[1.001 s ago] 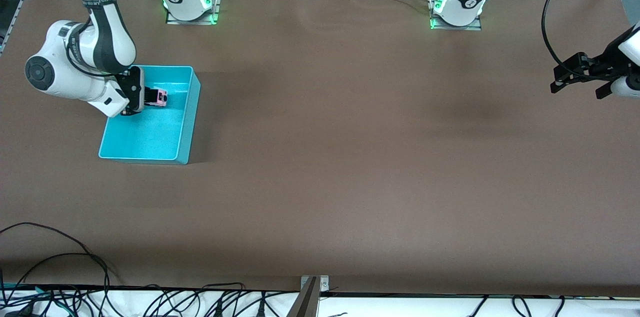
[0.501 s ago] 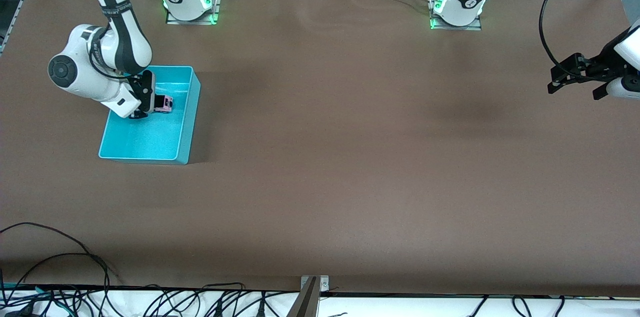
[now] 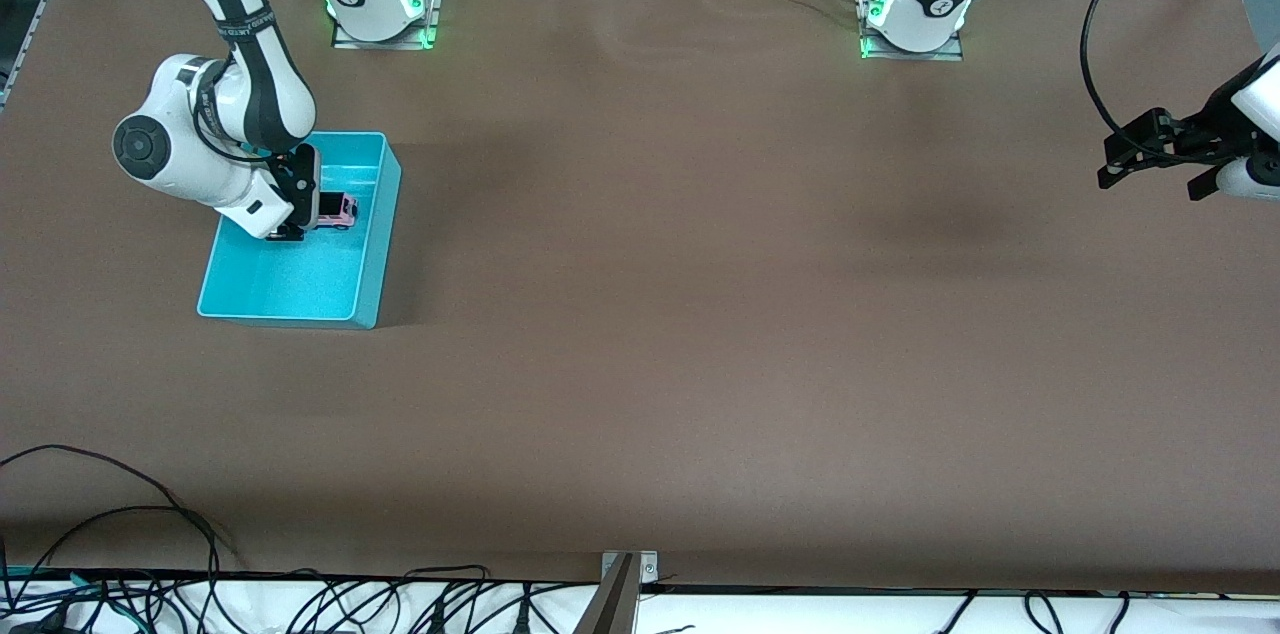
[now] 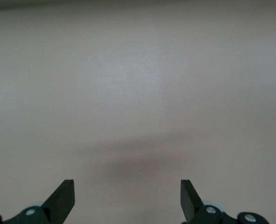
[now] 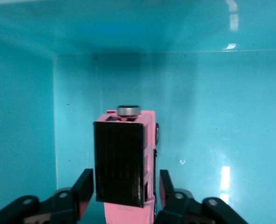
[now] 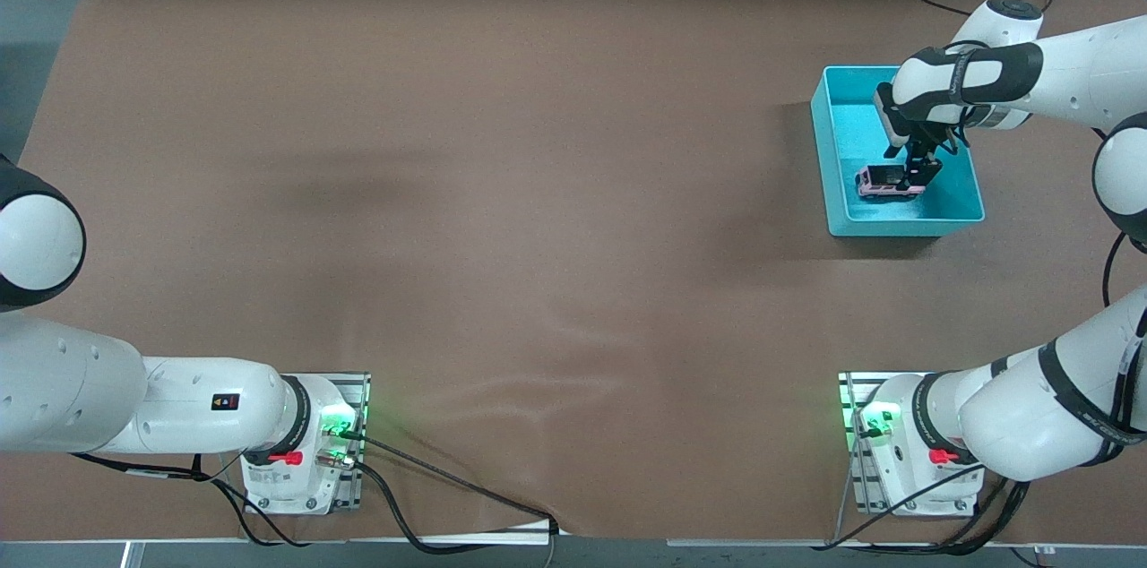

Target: Wind and store pink jeep toy

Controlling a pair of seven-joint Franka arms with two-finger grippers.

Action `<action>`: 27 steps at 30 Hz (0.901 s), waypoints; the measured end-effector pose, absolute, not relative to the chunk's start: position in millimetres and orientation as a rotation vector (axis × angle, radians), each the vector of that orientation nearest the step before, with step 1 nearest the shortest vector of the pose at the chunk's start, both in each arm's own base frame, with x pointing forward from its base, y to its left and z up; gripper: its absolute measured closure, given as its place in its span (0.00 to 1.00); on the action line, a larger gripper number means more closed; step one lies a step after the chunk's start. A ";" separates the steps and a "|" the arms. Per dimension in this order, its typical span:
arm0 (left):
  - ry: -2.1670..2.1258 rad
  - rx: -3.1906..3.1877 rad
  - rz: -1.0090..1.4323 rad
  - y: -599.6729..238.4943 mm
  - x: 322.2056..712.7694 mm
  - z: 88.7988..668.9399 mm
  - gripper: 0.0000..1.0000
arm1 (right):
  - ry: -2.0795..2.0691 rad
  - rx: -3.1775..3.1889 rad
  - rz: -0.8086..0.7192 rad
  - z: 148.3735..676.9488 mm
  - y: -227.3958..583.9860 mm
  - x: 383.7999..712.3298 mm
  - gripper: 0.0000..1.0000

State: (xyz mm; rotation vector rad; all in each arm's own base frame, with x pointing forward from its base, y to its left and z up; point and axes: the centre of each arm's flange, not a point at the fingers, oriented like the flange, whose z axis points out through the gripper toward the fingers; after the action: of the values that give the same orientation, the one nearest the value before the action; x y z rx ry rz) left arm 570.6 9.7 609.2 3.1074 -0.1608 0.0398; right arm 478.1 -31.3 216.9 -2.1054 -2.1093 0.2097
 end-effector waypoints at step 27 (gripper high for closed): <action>-0.147 3.109 0.058 14.9 582.3 611.0 0.00 | -1.429 -2.623 0.040 436.3 18.3 568.1 0.00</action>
State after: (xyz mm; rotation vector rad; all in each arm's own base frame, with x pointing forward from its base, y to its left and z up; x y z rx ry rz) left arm 582.3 14.9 611.0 3.1093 -0.1474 0.0580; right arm 568.1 18.3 436.3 -2.6227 -1.4291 0.0397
